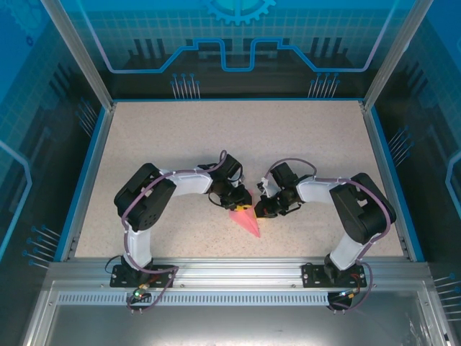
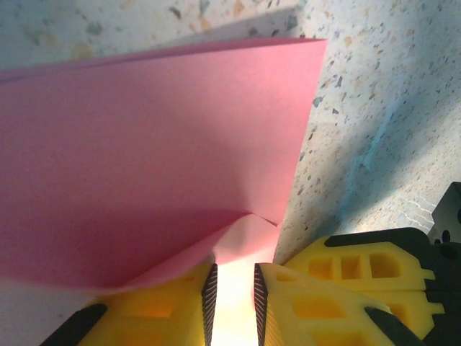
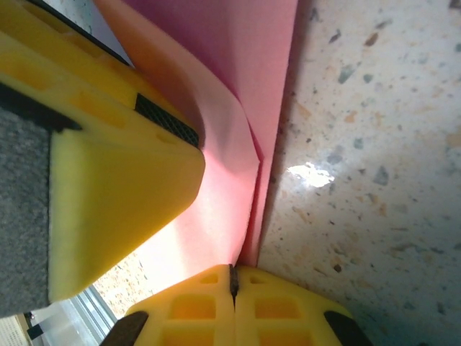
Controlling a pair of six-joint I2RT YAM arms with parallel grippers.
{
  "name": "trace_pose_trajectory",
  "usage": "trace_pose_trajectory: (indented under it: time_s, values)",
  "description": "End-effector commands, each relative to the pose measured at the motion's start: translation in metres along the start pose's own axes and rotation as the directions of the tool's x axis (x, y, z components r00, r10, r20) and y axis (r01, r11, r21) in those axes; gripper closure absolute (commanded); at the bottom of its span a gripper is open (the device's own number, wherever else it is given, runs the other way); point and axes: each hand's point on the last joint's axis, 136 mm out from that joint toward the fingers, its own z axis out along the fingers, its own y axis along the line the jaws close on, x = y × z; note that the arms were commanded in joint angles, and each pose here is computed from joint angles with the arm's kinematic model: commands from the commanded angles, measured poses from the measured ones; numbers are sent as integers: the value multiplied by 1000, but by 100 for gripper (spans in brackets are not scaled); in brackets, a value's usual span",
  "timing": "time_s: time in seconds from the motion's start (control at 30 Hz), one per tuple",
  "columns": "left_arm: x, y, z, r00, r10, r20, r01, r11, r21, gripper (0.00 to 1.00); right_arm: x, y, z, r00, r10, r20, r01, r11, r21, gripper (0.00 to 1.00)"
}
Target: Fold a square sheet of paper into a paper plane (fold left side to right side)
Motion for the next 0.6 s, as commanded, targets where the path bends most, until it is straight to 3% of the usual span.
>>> trace_pose_trajectory:
  time_s: [0.0,0.23,0.43,0.57]
  values:
    - [11,36,13,999,-33,-24,30,994,-103,76,18,-18,4,998,31,-57,-26,995,94,100]
    - [13,49,19,998,-49,-28,45,990,-132,76,5,0,-7,1000,4,-15,-4,999,45,99]
    - [14,53,19,998,-49,-28,44,989,-143,77,-8,20,-38,997,-33,68,31,999,30,79]
    - [14,52,18,998,-48,-28,44,989,-141,77,-1,38,-51,995,-50,83,53,998,-33,76]
